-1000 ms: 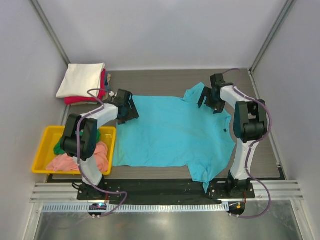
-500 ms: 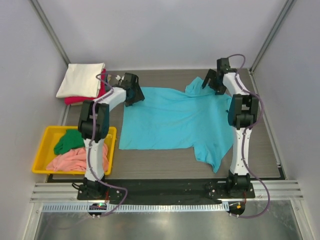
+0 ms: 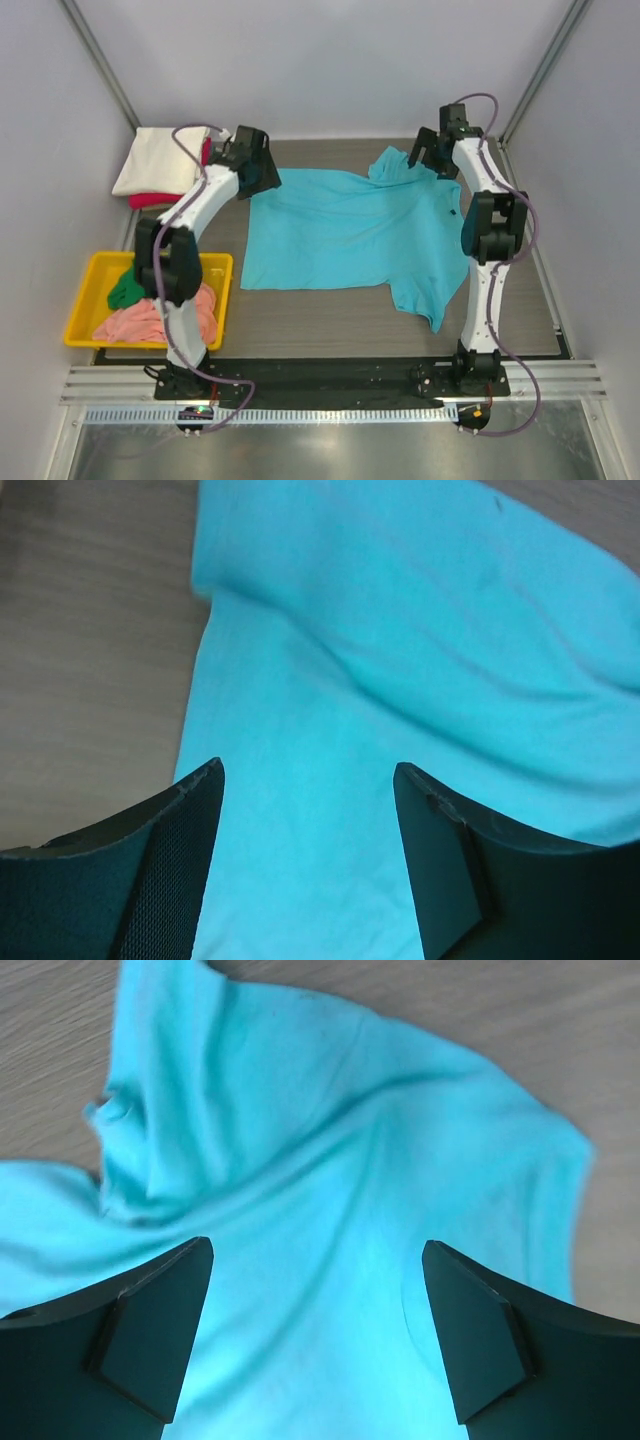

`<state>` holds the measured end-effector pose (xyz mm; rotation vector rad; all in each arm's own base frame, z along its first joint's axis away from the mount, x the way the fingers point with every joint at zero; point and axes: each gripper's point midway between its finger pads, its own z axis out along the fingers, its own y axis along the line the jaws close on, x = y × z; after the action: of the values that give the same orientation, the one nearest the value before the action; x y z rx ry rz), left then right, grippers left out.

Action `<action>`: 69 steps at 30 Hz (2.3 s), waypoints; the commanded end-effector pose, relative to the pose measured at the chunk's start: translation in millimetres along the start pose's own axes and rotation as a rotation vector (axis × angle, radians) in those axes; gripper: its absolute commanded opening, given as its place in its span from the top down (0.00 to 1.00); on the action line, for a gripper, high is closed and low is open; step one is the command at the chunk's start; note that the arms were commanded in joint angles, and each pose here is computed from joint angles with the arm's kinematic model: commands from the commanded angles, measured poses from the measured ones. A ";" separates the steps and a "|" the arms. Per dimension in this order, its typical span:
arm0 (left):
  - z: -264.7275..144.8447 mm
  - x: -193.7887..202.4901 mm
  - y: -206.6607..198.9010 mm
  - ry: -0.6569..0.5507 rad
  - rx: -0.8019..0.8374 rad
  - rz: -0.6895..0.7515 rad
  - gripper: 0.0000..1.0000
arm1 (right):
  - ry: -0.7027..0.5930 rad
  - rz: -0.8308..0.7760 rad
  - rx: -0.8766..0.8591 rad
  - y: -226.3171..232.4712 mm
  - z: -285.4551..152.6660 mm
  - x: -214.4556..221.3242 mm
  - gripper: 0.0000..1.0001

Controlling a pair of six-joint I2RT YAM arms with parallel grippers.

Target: Fold and stack the t-shirts

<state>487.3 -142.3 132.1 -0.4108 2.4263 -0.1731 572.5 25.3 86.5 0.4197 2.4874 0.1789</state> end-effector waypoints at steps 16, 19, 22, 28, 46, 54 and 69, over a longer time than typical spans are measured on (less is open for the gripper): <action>-113.2 219.8 123.1 -0.020 -0.149 -0.070 0.32 | -0.058 0.217 -0.098 -33.1 -177.2 158.2 0.10; -105.4 215.8 126.7 -0.100 -0.115 -0.102 0.30 | -0.047 0.226 -0.155 -25.6 -180.5 171.0 0.11; -94.1 212.2 133.9 -0.137 -0.124 -0.146 0.31 | -0.036 0.217 -0.179 -23.7 -183.6 182.5 0.11; -67.2 212.1 145.8 -0.091 -0.181 -0.194 0.34 | -0.035 0.198 -0.189 -25.2 -187.6 190.6 0.11; -51.2 230.7 150.6 -0.025 -0.268 -0.229 0.94 | 0.005 0.224 -0.160 -30.1 -174.3 199.8 0.12; -67.4 205.5 136.6 -0.080 -0.196 -0.191 1.00 | -0.191 0.500 0.091 -89.5 -195.2 218.4 0.07; -69.6 202.9 121.4 -0.095 -0.082 -0.159 1.00 | 0.024 0.624 0.281 -129.7 -168.8 332.1 0.03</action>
<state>260.1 -92.9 33.7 -0.6582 2.3446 -0.0867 199.2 14.4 27.6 1.2598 2.3075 0.1553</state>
